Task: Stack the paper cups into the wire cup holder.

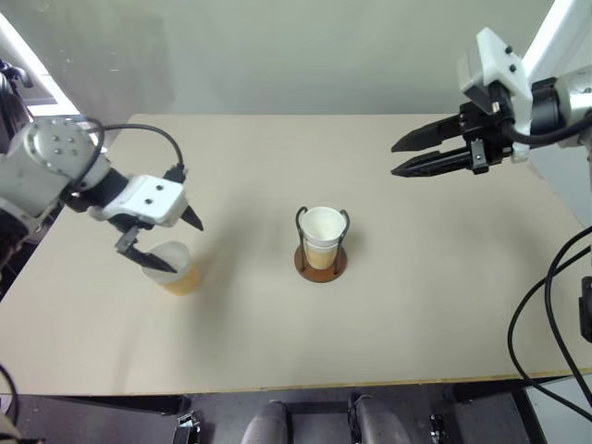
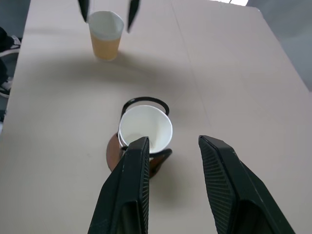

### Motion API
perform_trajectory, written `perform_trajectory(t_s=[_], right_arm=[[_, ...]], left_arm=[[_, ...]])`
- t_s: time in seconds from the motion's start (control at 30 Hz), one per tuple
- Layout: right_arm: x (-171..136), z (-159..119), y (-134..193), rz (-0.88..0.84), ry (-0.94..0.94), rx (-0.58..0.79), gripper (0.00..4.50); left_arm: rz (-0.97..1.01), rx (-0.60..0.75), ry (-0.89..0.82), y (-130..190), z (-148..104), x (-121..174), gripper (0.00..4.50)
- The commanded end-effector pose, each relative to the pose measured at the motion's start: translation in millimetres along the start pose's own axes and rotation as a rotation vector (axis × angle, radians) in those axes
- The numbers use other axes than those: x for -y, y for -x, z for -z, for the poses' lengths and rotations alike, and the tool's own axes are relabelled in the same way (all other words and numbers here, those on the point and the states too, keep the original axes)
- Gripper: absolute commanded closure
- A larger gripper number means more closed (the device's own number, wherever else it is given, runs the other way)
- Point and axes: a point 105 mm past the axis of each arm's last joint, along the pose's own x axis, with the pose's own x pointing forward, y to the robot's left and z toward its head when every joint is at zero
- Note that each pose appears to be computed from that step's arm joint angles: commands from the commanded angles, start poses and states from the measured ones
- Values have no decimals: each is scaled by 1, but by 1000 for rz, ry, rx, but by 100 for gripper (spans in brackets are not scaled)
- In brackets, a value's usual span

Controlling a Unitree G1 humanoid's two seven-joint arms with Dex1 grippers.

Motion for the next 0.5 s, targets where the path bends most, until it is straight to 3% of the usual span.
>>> perform_trajectory(t_s=[0.03, 0.3, 0.5], right_arm=[[3, -6, 7, 9, 42, 8, 295], [8, 0, 7, -4, 35, -5, 295], [10, 4, 7, -7, 34, -16, 295]], left_arm=[[41, -60, -61, 7, -1, 11, 0], [108, -190, -103, 3, 15, 30, 0], [102, -259, -124, 4, 27, 27, 0]])
